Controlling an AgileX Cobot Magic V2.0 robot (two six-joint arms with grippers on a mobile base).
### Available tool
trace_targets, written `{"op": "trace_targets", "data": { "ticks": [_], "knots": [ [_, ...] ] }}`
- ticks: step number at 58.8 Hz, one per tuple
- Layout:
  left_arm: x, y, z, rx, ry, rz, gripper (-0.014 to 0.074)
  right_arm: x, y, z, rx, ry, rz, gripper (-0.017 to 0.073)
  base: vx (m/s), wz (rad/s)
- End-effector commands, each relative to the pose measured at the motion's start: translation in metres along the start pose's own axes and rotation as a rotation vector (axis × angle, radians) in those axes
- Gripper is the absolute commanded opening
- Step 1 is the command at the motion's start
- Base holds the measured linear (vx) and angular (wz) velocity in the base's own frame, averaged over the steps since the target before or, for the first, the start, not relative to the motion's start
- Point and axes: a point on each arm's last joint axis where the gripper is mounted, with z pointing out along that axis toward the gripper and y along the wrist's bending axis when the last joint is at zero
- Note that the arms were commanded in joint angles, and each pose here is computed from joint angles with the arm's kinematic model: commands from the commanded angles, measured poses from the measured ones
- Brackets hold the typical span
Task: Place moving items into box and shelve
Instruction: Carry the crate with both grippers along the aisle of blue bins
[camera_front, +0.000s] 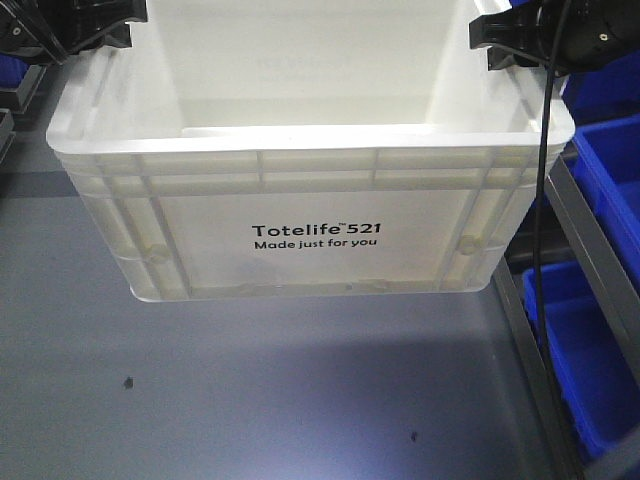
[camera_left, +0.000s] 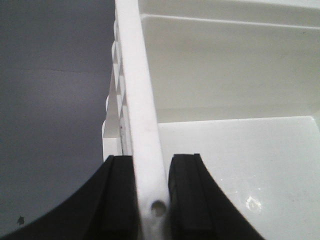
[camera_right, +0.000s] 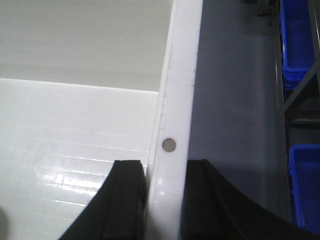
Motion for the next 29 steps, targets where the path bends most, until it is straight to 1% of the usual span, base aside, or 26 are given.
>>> {"op": "trace_targets", "data": {
  "ticks": [1,29],
  "knots": [
    [-0.0307,-0.015,-0.0371,0.09,-0.247,-0.015,-0.0013,-0.0267,0.0059,-0.0357,-0.035,-0.246,0.009,-0.0013,0.47,0.06],
    [-0.0307,-0.015,-0.0371,0.09,-0.247,-0.016,-0.0013,-0.0267,0.0059,-0.0357,-0.035,-0.246,0.009,-0.0013,0.34,0.33]
  ]
}}
